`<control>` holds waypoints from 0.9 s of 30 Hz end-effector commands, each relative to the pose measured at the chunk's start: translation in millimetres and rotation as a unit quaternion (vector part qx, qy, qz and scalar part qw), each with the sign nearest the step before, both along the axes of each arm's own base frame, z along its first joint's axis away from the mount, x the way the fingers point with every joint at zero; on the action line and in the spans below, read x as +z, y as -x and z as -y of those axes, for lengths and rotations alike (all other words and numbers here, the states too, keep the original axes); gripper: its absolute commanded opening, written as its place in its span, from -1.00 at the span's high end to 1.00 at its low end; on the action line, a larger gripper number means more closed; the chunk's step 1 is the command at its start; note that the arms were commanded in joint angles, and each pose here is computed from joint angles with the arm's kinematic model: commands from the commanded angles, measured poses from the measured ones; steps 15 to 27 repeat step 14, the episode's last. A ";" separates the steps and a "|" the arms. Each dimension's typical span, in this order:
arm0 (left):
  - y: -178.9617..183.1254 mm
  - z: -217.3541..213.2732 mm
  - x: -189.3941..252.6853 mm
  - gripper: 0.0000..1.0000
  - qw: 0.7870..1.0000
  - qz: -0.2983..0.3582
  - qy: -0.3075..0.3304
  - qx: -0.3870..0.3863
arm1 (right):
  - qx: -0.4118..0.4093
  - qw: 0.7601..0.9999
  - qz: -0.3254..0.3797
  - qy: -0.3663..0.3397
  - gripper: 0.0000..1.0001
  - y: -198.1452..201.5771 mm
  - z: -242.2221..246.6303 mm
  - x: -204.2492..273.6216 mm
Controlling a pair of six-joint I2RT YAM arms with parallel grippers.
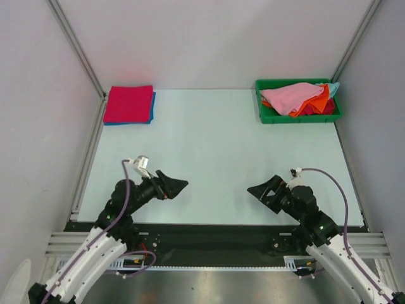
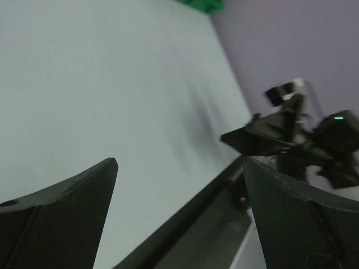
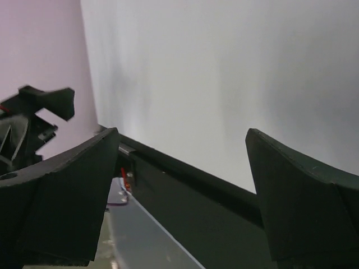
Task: Fold and stack the t-shirts
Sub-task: Reset both grippers
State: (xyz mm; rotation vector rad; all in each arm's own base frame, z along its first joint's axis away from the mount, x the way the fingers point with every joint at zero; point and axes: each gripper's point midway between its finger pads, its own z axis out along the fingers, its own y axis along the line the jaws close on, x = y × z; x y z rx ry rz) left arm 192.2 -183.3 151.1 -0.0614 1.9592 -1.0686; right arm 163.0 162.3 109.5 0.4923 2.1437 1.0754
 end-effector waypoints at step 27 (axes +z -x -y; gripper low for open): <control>125.1 13.7 85.5 -0.99 0.872 0.033 0.412 -0.264 | 0.037 0.984 -0.013 -0.173 -0.99 11.4 -31.1 -10.2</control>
